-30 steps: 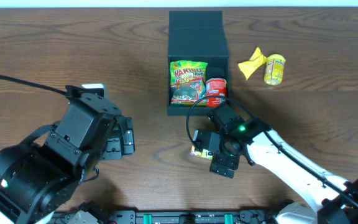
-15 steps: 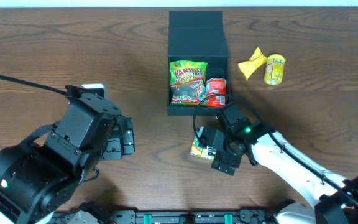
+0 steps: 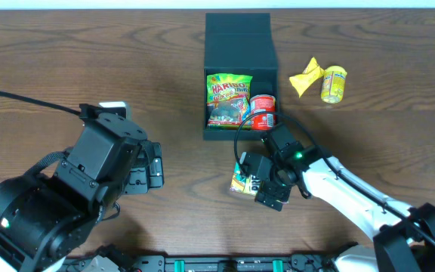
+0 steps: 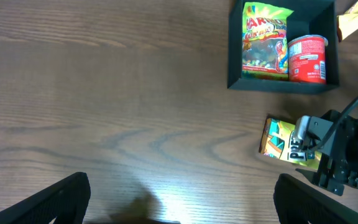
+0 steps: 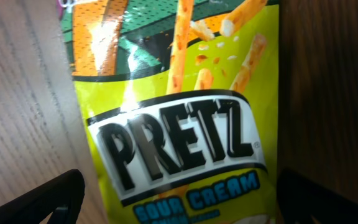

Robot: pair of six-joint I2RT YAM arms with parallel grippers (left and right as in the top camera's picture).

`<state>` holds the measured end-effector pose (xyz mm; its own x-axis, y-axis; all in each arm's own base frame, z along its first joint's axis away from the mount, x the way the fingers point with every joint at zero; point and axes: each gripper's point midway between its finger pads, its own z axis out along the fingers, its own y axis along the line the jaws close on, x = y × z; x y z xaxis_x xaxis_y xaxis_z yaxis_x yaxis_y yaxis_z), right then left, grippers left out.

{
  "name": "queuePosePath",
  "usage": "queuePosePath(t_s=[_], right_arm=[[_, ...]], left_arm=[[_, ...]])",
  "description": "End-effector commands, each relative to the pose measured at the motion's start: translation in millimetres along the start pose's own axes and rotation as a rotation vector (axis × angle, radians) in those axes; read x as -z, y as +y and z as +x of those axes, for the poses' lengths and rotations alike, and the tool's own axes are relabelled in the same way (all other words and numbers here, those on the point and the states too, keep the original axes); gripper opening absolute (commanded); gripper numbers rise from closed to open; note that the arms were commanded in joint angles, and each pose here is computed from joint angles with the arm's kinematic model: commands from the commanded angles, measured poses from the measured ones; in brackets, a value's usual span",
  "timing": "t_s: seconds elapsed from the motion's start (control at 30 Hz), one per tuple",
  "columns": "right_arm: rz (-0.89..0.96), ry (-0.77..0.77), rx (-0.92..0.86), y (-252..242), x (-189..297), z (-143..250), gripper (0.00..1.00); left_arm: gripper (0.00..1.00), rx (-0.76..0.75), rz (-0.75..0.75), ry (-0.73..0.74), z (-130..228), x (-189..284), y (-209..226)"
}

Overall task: Pack container
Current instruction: 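Grasp the Pretz box with the right gripper and lift it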

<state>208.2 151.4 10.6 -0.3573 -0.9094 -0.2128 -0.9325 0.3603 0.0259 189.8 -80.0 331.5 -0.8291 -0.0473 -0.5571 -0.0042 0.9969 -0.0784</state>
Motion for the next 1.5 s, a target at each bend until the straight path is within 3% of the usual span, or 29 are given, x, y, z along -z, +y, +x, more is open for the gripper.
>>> queuePosePath(t_s=[0.0,0.43,0.67,0.7,0.73,0.87,1.03,1.3,1.47], right_arm=[[-0.027,0.011,-0.024,3,-6,5,0.99],[-0.021,-0.002,-0.100,1,-7,1,0.99],[-0.025,0.003,-0.113,2,-7,3,0.89],[-0.025,0.005,-0.113,2,-7,3,0.83],[-0.025,0.004,-0.121,2,-7,3,0.70],[-0.024,0.005,-0.123,2,-7,3,0.72],[-0.024,0.004,-0.123,2,-7,3,0.64],[0.018,-0.059,-0.131,-7,2,-12,0.64],[0.023,-0.113,-0.122,-7,11,-21,0.58]], left_arm=[[0.95,-0.007,0.008,-0.006,-1,2,-1],[0.95,-0.007,0.008,-0.006,-1,2,-1],[0.95,-0.007,0.008,-0.006,-1,2,-1],[0.95,-0.007,0.008,-0.006,-1,2,-1],[0.95,-0.007,0.008,-0.006,-1,2,-1],[0.95,-0.007,0.008,-0.006,-1,2,-1],[0.95,-0.007,0.008,-0.006,-1,2,-1],[0.95,-0.007,0.008,-0.006,-1,2,-1],[0.95,-0.007,0.008,-0.006,-1,2,-1]])
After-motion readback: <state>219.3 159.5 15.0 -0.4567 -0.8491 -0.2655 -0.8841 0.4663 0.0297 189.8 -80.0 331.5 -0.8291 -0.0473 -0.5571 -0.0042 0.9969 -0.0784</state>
